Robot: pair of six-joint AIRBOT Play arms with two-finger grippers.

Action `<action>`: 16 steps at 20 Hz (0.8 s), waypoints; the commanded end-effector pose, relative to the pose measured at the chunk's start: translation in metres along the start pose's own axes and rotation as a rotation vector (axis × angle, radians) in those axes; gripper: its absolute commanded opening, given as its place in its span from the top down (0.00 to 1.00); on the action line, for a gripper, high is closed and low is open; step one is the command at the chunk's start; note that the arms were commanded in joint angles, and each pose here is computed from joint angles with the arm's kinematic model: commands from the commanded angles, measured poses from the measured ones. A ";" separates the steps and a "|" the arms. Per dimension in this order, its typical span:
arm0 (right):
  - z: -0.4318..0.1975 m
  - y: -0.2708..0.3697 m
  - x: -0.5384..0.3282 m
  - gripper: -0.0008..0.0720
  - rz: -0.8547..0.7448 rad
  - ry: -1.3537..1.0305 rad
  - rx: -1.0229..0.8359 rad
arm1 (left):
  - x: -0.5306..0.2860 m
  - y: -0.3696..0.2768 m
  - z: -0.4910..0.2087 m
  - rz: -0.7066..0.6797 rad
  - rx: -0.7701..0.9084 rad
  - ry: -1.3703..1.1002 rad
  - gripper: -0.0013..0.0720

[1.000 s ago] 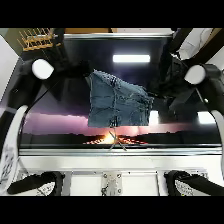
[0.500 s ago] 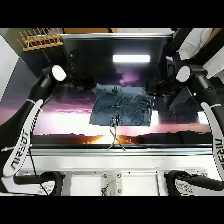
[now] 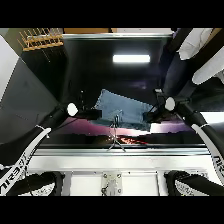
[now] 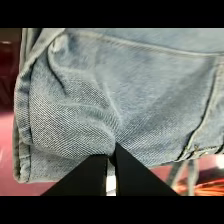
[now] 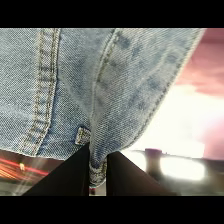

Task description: Fold the clothes and pants, and hang the long-sleeved shirts on hangers.

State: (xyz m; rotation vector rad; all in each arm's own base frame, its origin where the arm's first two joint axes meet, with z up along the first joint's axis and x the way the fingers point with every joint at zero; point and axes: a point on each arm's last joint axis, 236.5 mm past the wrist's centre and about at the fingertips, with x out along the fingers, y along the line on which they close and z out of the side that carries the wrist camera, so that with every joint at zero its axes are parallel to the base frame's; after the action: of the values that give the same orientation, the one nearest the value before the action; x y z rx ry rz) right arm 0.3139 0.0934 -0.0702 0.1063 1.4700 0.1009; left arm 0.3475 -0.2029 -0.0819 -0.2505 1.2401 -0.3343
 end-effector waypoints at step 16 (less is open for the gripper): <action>-0.018 -0.049 -0.039 0.14 0.278 -0.103 0.308 | -0.110 -0.054 0.017 -0.117 0.129 -0.140 0.36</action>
State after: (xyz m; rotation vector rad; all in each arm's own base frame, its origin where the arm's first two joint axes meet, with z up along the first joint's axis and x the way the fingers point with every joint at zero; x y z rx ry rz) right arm 0.2961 0.0589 -0.0277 0.3971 1.3638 0.1064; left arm 0.3368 -0.1997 0.0193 -0.2169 1.0882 -0.4583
